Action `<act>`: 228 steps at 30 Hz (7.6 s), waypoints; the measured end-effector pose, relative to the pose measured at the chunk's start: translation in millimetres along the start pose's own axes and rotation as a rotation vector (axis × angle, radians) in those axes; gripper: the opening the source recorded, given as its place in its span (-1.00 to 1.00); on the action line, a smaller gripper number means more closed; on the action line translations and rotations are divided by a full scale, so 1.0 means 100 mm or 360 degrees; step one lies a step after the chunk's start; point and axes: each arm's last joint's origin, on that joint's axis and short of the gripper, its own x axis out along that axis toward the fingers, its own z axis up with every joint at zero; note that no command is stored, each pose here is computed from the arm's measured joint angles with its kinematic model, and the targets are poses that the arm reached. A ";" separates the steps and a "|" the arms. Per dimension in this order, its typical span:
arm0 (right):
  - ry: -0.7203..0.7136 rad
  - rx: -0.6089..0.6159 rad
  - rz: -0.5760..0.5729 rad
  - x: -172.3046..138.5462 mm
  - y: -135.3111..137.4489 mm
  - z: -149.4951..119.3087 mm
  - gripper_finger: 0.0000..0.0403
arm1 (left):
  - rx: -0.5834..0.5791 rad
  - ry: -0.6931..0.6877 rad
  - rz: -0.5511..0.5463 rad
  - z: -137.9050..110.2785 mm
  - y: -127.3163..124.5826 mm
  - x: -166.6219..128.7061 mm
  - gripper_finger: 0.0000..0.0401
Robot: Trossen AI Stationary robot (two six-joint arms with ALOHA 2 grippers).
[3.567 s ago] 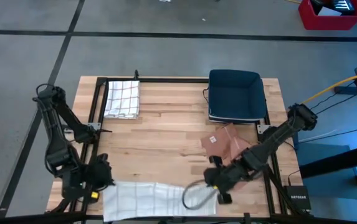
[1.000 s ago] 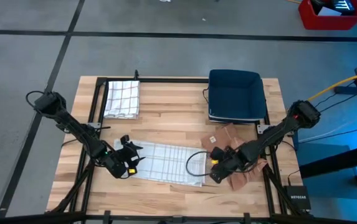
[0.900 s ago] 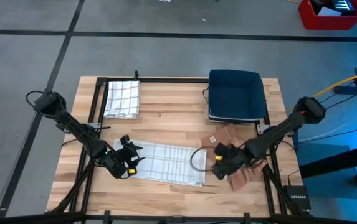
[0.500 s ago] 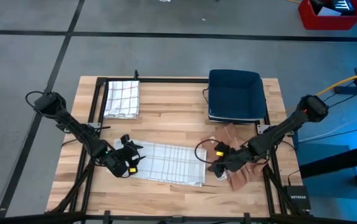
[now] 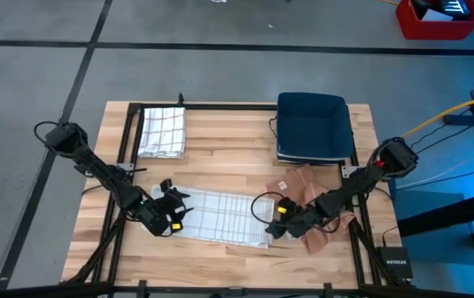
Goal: Fold towel
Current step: Fold the white towel on the table
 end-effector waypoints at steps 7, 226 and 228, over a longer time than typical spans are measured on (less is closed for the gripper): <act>-0.0126 -0.0008 -0.0017 0.08 -0.04 0.00 0.31 | 0.0000 0.0000 0.0000 0.00 0.00 0.00 0.07; -0.0350 -0.1518 -0.0164 0.96 0.96 0.78 0.06 | -0.0225 0.1164 -0.0116 0.22 0.15 -0.23 0.07; -0.0350 -0.1521 -0.0163 0.96 0.97 0.78 0.06 | -0.0288 0.1004 -0.0163 0.35 0.12 -0.31 0.07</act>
